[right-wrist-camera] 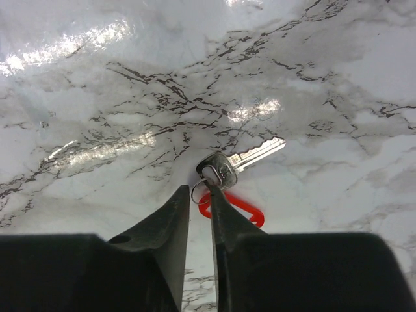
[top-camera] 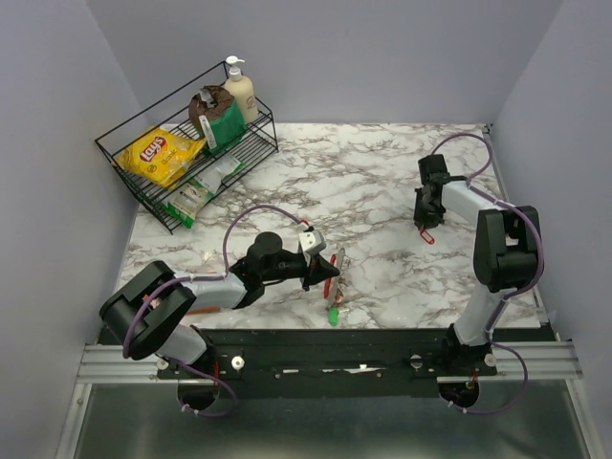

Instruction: Put the keys on the keyring

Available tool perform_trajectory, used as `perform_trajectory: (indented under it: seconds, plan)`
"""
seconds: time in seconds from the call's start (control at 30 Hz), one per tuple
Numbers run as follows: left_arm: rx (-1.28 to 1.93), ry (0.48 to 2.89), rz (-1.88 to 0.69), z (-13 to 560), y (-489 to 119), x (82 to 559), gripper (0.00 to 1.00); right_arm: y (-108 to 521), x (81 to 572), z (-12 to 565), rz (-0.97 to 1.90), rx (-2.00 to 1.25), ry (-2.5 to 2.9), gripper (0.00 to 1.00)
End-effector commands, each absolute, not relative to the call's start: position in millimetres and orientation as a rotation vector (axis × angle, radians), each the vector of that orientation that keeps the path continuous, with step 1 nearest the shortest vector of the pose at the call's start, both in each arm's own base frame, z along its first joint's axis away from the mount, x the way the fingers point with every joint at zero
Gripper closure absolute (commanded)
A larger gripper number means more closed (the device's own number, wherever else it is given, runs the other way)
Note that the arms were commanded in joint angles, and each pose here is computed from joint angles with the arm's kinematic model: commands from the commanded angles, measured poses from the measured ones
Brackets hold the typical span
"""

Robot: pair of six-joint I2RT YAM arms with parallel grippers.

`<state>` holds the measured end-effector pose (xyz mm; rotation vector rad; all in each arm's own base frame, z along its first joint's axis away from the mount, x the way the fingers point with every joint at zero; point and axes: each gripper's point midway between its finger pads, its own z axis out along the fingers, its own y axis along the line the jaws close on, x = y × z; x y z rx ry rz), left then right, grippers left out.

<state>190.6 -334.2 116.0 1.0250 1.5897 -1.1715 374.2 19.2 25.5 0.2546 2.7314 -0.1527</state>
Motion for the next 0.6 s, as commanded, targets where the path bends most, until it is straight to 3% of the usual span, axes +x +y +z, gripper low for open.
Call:
perform_trajectory:
  seconds: [0.0,0.27,0.57]
  plan:
    - [1.030,1.523,-1.145,135.4,-336.7,195.0,1.00,16.3,380.7,25.7,-0.152,0.258,2.727,0.78]
    - [1.028,1.527,-1.135,136.7,-334.6,193.6,1.00,24.7,380.3,24.5,-0.087,0.230,2.741,0.99]
    - [1.017,1.531,-1.115,136.3,-331.2,194.2,1.00,55.7,371.4,46.6,0.097,0.133,2.707,0.99]
